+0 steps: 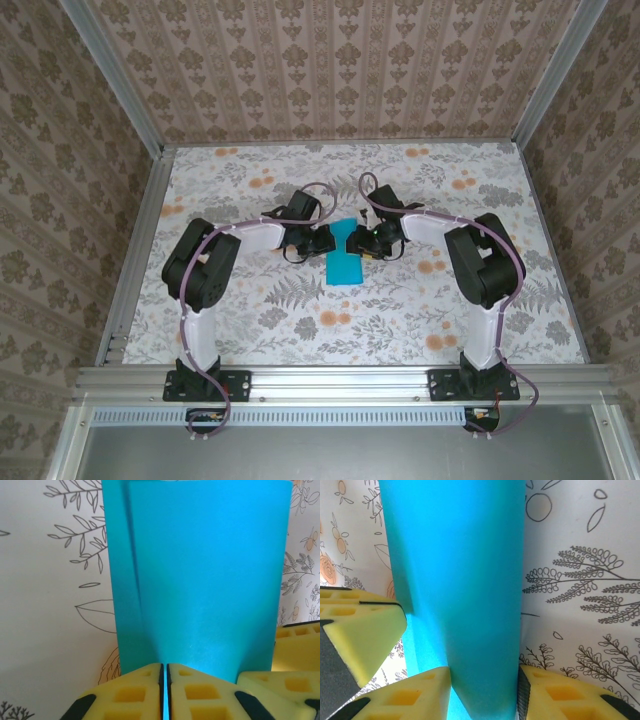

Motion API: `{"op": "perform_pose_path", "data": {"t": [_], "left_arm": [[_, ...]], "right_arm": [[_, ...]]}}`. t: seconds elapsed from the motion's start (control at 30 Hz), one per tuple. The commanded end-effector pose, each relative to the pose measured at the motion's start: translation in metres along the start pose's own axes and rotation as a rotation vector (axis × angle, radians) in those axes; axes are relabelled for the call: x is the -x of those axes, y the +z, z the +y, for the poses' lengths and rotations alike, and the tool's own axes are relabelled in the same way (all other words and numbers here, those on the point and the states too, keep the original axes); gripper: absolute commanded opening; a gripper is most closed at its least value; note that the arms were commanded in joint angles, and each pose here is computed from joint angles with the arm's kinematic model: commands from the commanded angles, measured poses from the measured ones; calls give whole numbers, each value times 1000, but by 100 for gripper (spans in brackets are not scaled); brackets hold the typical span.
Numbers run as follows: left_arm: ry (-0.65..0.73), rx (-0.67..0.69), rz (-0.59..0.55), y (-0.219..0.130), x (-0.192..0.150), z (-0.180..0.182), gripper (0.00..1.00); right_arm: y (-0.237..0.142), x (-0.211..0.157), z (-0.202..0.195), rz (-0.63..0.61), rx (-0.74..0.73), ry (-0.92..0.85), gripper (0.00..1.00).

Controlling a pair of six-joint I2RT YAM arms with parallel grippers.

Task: Fold a paper plane with a square sheet of paper (pick it up from the middle)
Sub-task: Fold the square sheet of paper in half at the center of the table.

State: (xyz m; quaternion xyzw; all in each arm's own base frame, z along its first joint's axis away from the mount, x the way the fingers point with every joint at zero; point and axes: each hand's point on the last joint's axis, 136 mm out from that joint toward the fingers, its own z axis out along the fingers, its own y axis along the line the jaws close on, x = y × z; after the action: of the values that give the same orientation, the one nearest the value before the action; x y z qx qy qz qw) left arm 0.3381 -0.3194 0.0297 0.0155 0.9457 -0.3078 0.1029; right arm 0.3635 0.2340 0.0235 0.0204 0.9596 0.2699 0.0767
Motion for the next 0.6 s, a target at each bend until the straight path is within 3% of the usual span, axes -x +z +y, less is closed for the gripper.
{"op": "perform_pose_path", "data": {"t": [0.0,0.27,0.57], "left_arm": [[1,-16,-54,-24,13,-10,17],[-54,19,-115,-38,9,10,30],[-66,30,-119,-38,6,16,32]], "right_arm": [[6,-1,-10,1,-32,51,39],[10,2,-14,-21,-46,120,40],[17,-5,-22,36,-99,102,44]]}}
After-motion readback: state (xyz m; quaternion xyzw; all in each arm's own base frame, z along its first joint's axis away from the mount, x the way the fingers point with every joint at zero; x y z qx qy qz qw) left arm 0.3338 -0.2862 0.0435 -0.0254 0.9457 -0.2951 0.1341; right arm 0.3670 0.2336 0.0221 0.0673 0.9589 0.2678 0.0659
